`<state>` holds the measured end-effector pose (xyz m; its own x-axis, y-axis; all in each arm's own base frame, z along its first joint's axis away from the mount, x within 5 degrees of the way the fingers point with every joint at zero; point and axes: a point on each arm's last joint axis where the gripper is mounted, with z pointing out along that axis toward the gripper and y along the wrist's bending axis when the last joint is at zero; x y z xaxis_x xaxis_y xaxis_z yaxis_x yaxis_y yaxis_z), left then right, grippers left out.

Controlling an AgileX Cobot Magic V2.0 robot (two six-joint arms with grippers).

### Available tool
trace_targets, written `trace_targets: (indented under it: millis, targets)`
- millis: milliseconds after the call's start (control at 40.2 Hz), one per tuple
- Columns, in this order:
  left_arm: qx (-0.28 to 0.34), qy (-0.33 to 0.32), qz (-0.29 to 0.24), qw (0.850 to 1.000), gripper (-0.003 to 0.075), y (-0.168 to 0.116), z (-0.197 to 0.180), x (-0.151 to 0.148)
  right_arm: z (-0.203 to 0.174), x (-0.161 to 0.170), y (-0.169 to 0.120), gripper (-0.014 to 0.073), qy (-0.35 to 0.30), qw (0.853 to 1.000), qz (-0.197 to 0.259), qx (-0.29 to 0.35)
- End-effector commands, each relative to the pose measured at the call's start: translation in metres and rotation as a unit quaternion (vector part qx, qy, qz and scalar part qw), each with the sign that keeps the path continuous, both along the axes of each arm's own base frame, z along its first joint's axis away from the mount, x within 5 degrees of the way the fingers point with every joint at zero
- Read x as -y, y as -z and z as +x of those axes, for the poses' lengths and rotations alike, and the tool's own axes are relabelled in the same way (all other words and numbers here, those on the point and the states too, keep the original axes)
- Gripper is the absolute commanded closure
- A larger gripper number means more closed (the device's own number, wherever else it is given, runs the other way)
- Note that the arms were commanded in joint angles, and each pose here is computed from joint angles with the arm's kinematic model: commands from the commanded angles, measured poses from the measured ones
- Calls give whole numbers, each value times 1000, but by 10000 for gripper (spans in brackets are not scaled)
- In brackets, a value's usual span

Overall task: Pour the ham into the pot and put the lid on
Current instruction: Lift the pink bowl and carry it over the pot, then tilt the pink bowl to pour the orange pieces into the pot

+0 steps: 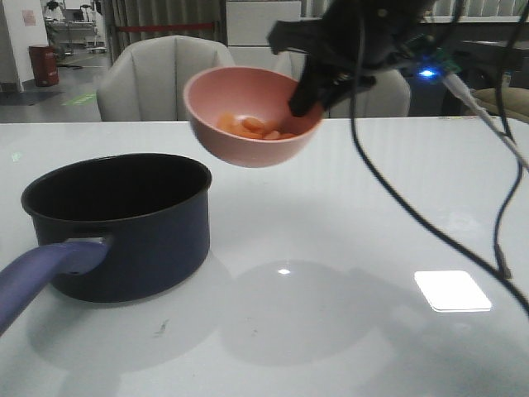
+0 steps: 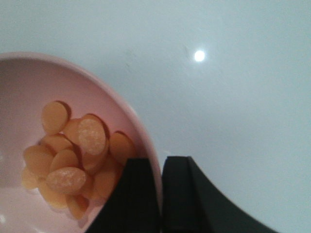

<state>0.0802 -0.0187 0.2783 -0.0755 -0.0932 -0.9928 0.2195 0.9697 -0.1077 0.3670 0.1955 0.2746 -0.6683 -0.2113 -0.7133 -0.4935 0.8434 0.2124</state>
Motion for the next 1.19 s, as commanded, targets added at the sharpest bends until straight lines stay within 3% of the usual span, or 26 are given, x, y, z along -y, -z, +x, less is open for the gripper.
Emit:
trace_targets:
  millis: [0,199,472,721,820,1168]
  targets:
    - [51,2,-18,999,135,-17,0,0,-8,-21,-47,464,-7,991,34,133]
    - [51,2,-18,999,135,-17,0,0,-26,-62,-59,464,-41,960,38,274]
    - [51,2,-18,999,135,-17,0,0,-46,-85,-47,464,-53,899,47,432]
    - [51,2,-18,999,135,-17,0,0,-47,-102,-23,463,-90,850,-51,517]
    - [51,2,-18,999,135,-17,0,0,-48,-107,-18,463,-77,830,-86,545]
    - [51,2,-18,999,135,-17,0,0,-49,-120,3,466,-27,721,-211,660]
